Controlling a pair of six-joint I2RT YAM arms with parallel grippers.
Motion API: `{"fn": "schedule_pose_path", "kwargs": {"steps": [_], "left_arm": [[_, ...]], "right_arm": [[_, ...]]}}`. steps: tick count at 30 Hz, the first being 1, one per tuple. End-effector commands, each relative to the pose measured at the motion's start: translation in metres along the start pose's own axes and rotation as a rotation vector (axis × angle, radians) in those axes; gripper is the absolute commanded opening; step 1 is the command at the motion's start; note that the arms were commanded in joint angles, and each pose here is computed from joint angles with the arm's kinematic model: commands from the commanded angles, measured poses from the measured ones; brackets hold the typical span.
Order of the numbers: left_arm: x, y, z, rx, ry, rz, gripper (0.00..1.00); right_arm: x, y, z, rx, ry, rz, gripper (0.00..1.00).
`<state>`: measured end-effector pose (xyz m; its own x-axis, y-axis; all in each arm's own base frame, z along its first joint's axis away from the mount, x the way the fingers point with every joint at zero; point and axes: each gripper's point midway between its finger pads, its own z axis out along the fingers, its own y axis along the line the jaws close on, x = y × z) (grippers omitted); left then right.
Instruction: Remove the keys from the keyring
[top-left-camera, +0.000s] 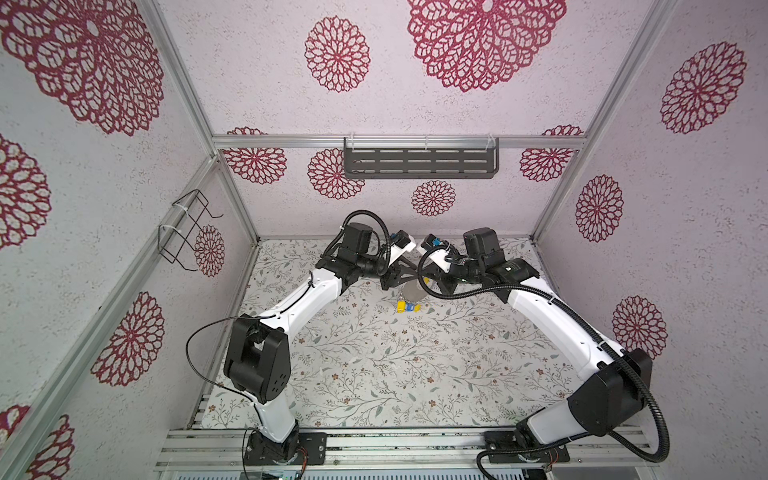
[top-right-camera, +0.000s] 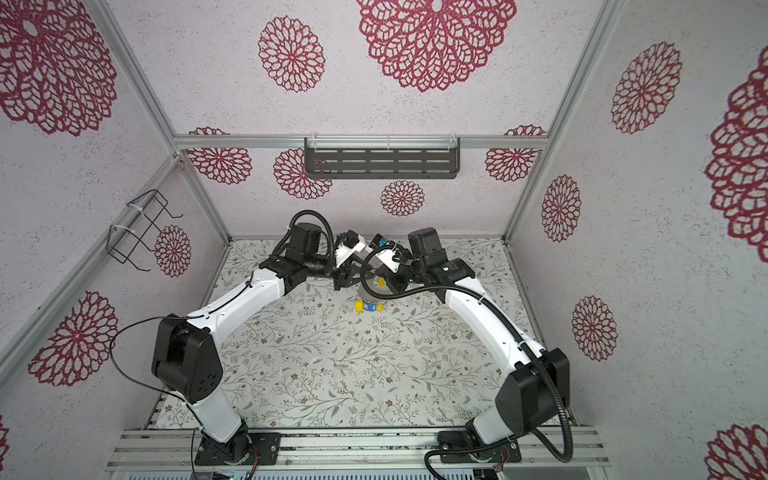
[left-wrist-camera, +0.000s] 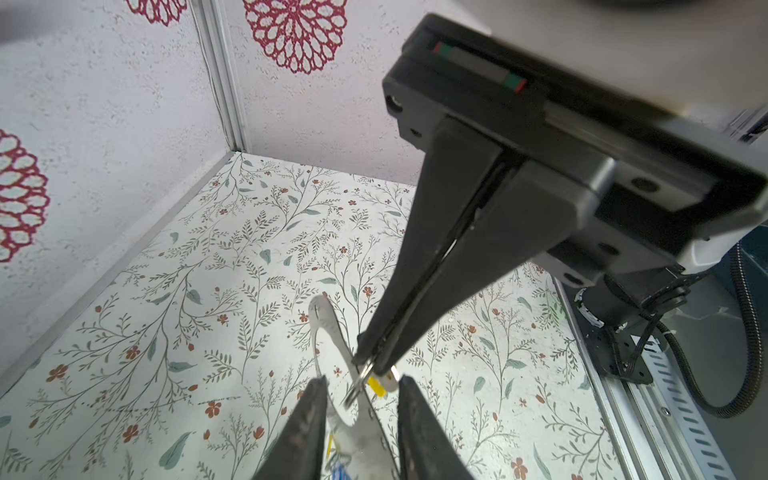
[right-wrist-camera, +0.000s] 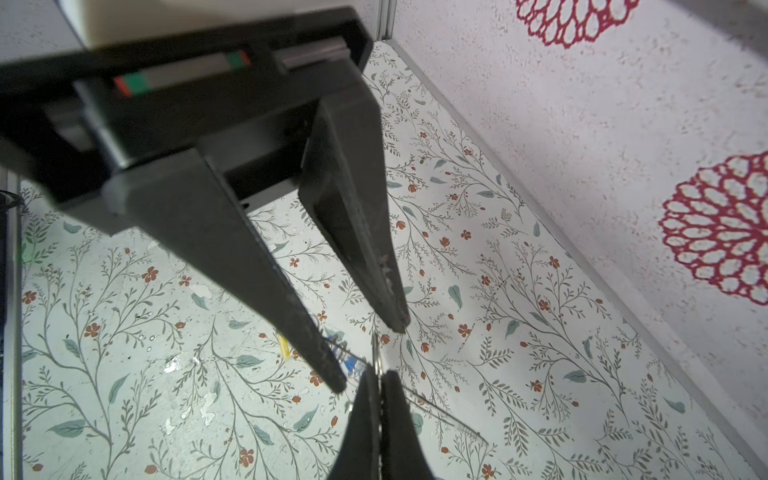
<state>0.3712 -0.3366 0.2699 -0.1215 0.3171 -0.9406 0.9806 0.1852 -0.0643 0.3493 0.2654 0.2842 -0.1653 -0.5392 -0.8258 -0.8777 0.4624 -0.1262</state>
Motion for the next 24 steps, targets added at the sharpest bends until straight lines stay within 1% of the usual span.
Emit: {"fn": "schedule_pose_path", "kwargs": {"steps": [1,3,7,9,14,17,18,22,24], "left_arm": [[-0.008,-0.004,0.003,0.031,-0.018,0.030,0.31],[-0.007,-0.003,0.005,0.033,-0.017,0.026,0.28],[-0.008,-0.003,0.006,0.046,-0.021,0.009,0.18],[-0.008,-0.004,0.008,0.054,-0.020,0.001,0.17],[-0.007,-0.005,0.011,0.061,-0.016,-0.005,0.17],[-0.005,-0.006,0.014,0.065,-0.012,-0.008,0.28],[-0.004,-0.006,0.015,0.065,-0.010,-0.007,0.30],[-0.002,-0.008,0.015,0.069,-0.008,-0.008,0.30],[-0.002,-0.009,0.015,0.074,-0.007,-0.012,0.27]], "right_arm": [[-0.029,0.006,-0.023,0.005,-0.085,-0.059,0.00],[-0.030,0.008,-0.023,0.001,-0.088,-0.060,0.00],[-0.030,0.009,-0.025,0.000,-0.090,-0.060,0.00],[-0.032,0.010,-0.026,-0.003,-0.097,-0.060,0.00],[-0.041,0.015,-0.031,-0.019,-0.134,-0.059,0.00],[-0.047,0.017,-0.034,-0.029,-0.161,-0.062,0.00],[-0.049,0.017,-0.034,-0.030,-0.167,-0.062,0.00],[-0.050,0.017,-0.034,-0.029,-0.168,-0.062,0.00],[-0.049,0.017,-0.033,-0.030,-0.167,-0.058,0.00]]}}
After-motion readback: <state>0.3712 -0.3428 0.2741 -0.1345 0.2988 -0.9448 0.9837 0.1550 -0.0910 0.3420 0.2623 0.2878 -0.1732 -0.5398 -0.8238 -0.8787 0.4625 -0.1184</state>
